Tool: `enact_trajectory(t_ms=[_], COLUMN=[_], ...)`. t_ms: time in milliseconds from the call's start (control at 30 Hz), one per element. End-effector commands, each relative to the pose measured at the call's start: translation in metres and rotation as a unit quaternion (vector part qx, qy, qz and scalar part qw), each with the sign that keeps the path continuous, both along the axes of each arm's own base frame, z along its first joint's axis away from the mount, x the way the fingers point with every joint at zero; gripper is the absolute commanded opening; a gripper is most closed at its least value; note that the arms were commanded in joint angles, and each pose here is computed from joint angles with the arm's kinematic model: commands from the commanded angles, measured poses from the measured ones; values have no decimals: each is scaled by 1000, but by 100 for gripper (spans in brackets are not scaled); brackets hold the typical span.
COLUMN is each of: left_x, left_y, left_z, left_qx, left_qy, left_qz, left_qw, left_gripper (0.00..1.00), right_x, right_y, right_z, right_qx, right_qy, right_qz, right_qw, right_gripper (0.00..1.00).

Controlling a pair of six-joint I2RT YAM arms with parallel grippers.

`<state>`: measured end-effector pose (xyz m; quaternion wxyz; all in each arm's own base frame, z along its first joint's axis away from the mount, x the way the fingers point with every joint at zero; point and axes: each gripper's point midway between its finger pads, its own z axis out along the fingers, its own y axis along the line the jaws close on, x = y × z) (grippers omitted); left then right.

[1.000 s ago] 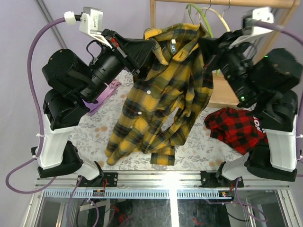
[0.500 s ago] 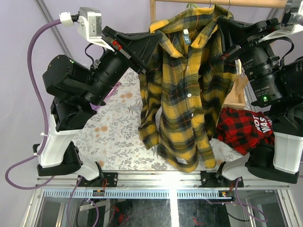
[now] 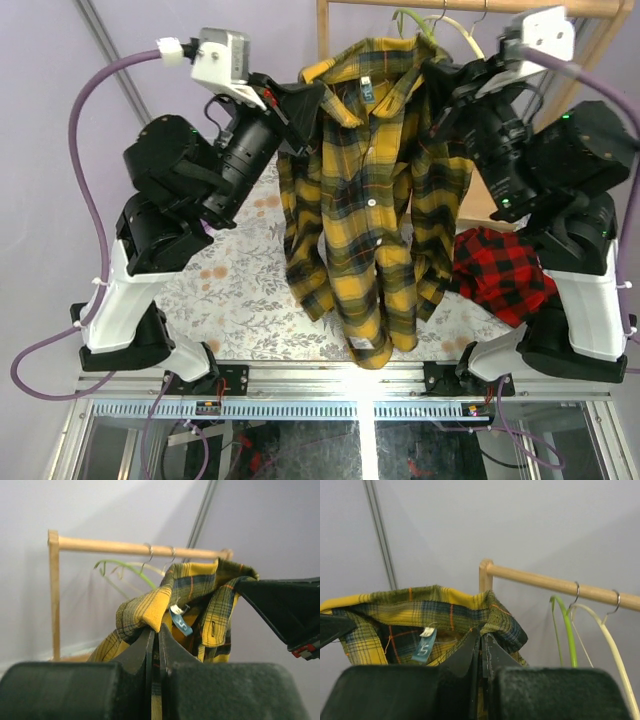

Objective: Place the shirt on the hanger
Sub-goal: Adjust the shirt at the center of the board.

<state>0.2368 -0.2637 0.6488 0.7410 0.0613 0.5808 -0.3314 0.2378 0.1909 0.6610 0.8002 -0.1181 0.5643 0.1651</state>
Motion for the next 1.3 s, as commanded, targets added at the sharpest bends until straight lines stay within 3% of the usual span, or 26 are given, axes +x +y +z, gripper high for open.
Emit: enact_trajectory(t_ms=[0,233,333,467,667,833,1067,1133,1200,1267], left_x=[18,-6,-21,-41,-39,-6,45,49,49,49], left_y=[-5,-15,-8,9,15,2,14,9,4,1], left_z=[-64,-243,-320,-389,-444,-460,-507,-519,-518,-502], left_qx=[68,137,158,160,163,155,143,147,154,152], left_qy=[81,252,325,390,426,426,457,466,469,457], left_qz=[37,-18,-23,-18,-6,-14,-6,-32,-52,-64], left_qw=[994,958,932,907,890,891,878,872,868,874], left_gripper=[0,0,0,0,0,0,0,1,15,30], right_x=[8,-6,-24,-48,-47,-9,43,48,46,43], right_y=[-4,8,11,13,13,18,11,11,16,18], right_z=[-41,-223,-298,-372,-432,-462,-519,-528,-520,-504], right_qx=[-49,-79,-78,-81,-89,-120,-103,-107,-108,-97], right_qy=[50,242,328,419,460,461,488,496,499,485], right_qz=[-28,4,25,42,25,-1,-30,-33,-16,-1], right_qw=[997,967,941,903,883,879,866,861,860,869], right_gripper=[0,0,0,0,0,0,1,7,34,52])
